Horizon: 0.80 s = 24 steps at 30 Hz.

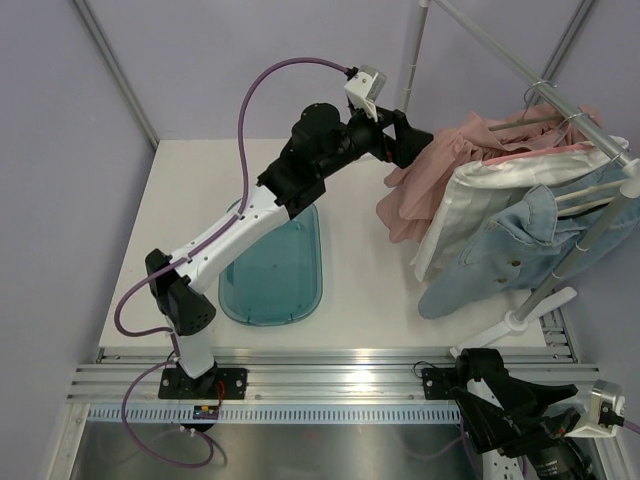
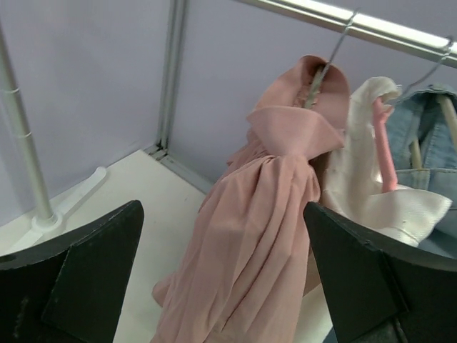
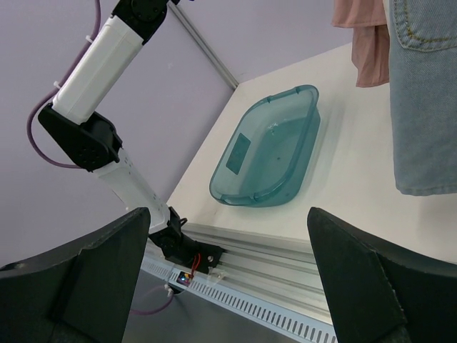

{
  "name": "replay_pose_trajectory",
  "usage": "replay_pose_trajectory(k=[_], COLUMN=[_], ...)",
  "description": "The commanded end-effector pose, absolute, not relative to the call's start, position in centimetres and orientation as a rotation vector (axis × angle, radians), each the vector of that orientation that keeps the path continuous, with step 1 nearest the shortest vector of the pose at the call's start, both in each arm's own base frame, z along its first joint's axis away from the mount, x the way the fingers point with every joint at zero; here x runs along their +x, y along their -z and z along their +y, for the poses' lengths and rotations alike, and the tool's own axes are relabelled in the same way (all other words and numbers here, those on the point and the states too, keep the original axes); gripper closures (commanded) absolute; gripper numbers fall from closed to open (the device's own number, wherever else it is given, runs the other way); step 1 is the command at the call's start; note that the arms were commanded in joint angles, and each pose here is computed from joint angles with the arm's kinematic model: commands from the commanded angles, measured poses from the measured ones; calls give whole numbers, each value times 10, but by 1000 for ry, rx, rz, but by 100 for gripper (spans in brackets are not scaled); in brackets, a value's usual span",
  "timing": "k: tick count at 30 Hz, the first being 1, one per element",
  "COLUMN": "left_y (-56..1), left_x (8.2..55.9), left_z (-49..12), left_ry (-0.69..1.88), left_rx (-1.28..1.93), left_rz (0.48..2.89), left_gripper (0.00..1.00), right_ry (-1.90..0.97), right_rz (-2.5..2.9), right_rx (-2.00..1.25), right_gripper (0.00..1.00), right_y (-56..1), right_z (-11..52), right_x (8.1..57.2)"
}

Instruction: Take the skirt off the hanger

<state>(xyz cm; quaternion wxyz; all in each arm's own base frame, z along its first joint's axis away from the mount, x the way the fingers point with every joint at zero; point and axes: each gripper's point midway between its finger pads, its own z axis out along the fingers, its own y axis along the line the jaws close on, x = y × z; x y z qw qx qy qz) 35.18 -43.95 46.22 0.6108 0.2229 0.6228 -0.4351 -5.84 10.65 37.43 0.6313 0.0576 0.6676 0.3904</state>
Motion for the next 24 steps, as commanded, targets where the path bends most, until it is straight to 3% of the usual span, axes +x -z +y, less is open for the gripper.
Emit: replay_pose_trajectory(k=[1, 19, 24], left_y=[-500, -477, -476], left_x=[331, 340, 342], left_z=[-454, -501, -514], left_ry=[1102, 1239, 1269], left_rx=[631, 692, 685], left_rz=[1244, 1237, 1226], left_gripper=[1, 2, 10], right_ry=[-928, -936, -938], right_rz=[1816, 1810, 1805], right_rx=[286, 257, 251], right_gripper=[1, 1, 1], right_y=[-323, -333, -336], right_z=[110, 112, 112], right_x=[-63, -66, -67])
